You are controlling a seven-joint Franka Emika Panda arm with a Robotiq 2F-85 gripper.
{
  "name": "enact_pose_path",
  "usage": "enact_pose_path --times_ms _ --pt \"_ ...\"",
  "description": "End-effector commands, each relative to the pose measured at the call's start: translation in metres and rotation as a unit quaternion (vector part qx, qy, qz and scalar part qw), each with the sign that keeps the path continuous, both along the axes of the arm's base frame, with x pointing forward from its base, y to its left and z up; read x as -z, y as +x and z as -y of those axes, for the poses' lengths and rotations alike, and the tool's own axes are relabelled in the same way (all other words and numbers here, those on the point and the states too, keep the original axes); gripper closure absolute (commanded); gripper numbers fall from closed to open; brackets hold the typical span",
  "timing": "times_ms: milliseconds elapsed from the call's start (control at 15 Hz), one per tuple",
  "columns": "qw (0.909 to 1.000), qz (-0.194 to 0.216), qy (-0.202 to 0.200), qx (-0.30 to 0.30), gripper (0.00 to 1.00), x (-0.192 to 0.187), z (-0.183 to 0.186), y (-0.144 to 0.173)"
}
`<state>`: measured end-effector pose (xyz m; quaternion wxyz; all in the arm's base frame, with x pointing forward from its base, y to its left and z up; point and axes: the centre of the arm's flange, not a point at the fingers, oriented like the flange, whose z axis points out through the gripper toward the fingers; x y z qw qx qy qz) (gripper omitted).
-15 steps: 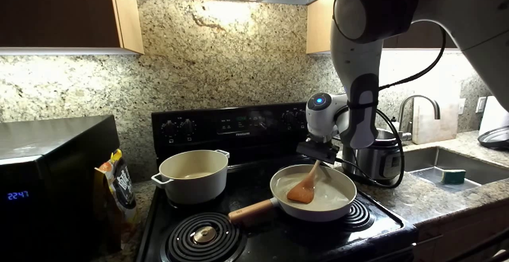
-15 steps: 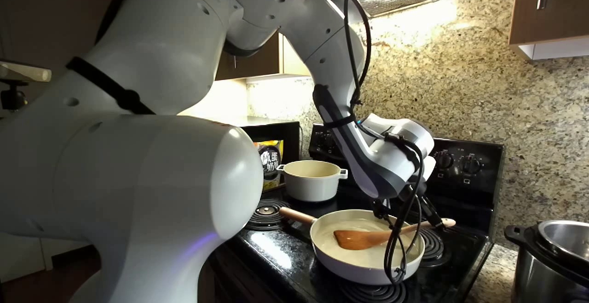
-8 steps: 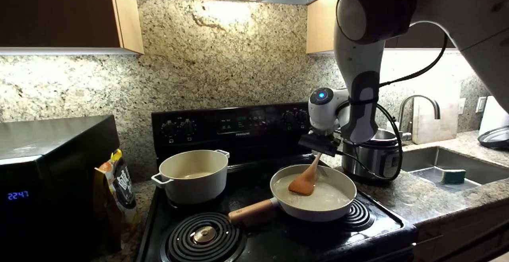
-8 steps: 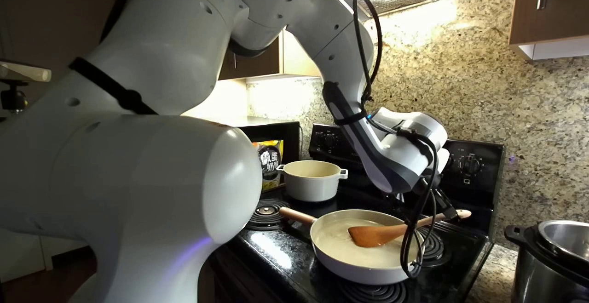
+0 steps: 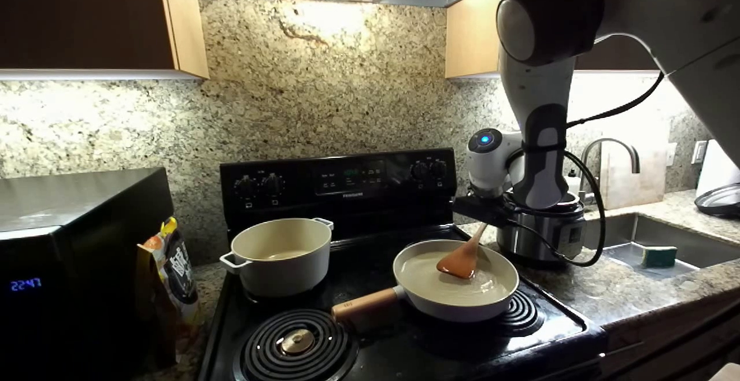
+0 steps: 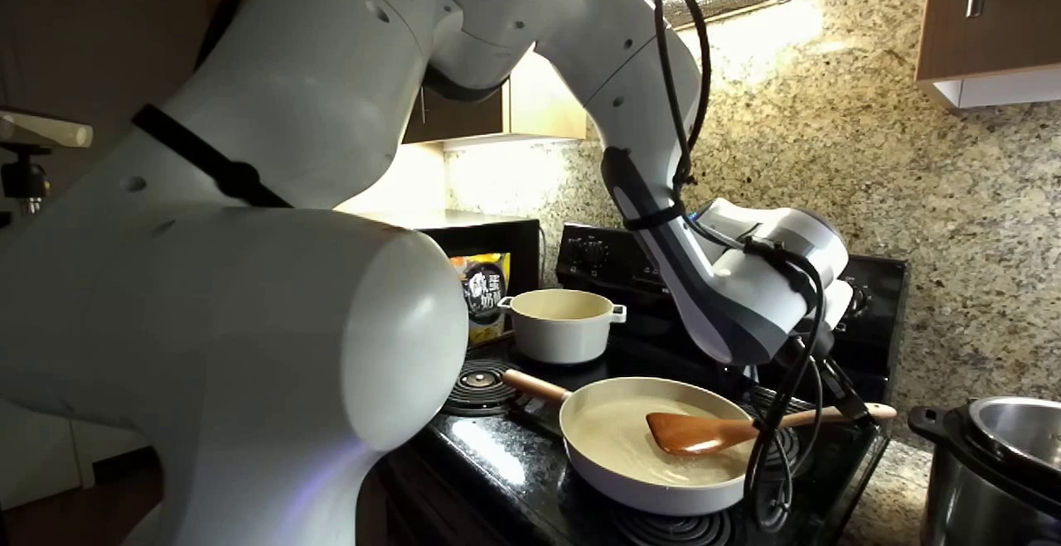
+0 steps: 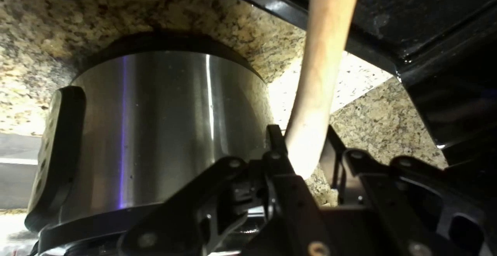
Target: Use the spatula to stir the contents in the pan
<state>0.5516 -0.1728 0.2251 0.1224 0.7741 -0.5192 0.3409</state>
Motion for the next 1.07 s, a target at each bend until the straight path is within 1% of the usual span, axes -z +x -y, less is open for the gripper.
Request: enact_pose_path --times_ms 0,133,267,467,733,1000 --pt "0.9999 -0.005 0.014 -0.008 0.89 -0.002 -0.021 -0.018" --pt "0.9997 0.001 0.024 -0.01 0.89 -0.007 -0.04 -0.023" --pt "0.9996 0.003 0.026 -0.01 0.89 -0.011 -0.054 -0.029" --pt "0.9996 0.0 0.027 -0.01 0.89 -0.011 -0.067 -0.03" --pt "0.9996 0.016 0.008 -0.02 0.89 -0.021 -0.074 -0.012" --pt "0.9989 0.022 -0.015 -0.04 0.89 -0.034 -0.081 0.011"
